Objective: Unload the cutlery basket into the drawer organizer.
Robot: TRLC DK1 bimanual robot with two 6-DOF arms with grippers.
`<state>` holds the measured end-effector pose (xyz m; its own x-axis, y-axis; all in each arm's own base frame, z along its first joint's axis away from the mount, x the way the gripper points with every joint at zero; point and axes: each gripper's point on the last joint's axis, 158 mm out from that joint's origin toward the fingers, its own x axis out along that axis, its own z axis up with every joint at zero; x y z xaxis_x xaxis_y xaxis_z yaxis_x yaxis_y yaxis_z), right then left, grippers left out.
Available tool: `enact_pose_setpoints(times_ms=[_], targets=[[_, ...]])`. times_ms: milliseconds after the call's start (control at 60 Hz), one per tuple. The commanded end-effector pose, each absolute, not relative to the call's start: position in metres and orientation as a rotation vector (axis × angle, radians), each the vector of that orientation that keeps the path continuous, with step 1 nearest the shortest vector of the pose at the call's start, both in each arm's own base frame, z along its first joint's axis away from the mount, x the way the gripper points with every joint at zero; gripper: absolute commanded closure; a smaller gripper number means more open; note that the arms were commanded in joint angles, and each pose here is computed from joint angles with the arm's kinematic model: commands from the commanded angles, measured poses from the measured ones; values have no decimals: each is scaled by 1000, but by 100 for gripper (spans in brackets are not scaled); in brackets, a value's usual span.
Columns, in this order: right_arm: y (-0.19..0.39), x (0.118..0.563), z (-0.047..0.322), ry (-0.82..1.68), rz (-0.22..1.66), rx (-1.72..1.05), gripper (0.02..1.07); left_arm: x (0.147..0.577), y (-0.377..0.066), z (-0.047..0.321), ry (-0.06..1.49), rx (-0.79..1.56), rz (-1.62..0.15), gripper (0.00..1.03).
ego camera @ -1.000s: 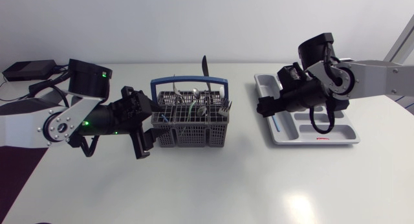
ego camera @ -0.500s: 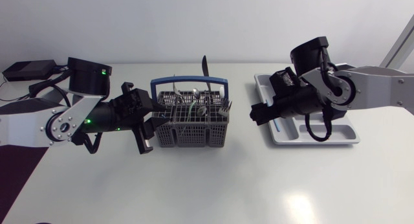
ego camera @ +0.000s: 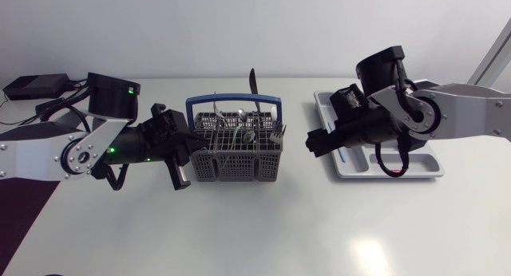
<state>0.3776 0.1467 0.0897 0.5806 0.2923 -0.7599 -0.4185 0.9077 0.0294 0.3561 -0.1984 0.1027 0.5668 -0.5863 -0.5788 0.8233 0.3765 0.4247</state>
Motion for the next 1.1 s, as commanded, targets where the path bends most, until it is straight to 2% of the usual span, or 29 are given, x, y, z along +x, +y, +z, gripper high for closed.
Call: enact_pose_setpoints(times_ms=[0,117,400,650,783,1083], targets=[[148,372,89,849,425,-178,21,360,-196,101,375,731,-913,100],[152,370,93,837,437,-183,21,362,-193,110,372,723,-901,100],[175,359,115,771,507,-216,21,349,-187,161,336,723,-882,100],[209,331,154,646,643,-274,20,327,-180,206,301,710,-866,100],[233,305,187,537,741,-306,20,307,-177,249,260,672,-847,100],[272,263,204,447,917,-364,20,282,-185,287,246,602,-871,100]])
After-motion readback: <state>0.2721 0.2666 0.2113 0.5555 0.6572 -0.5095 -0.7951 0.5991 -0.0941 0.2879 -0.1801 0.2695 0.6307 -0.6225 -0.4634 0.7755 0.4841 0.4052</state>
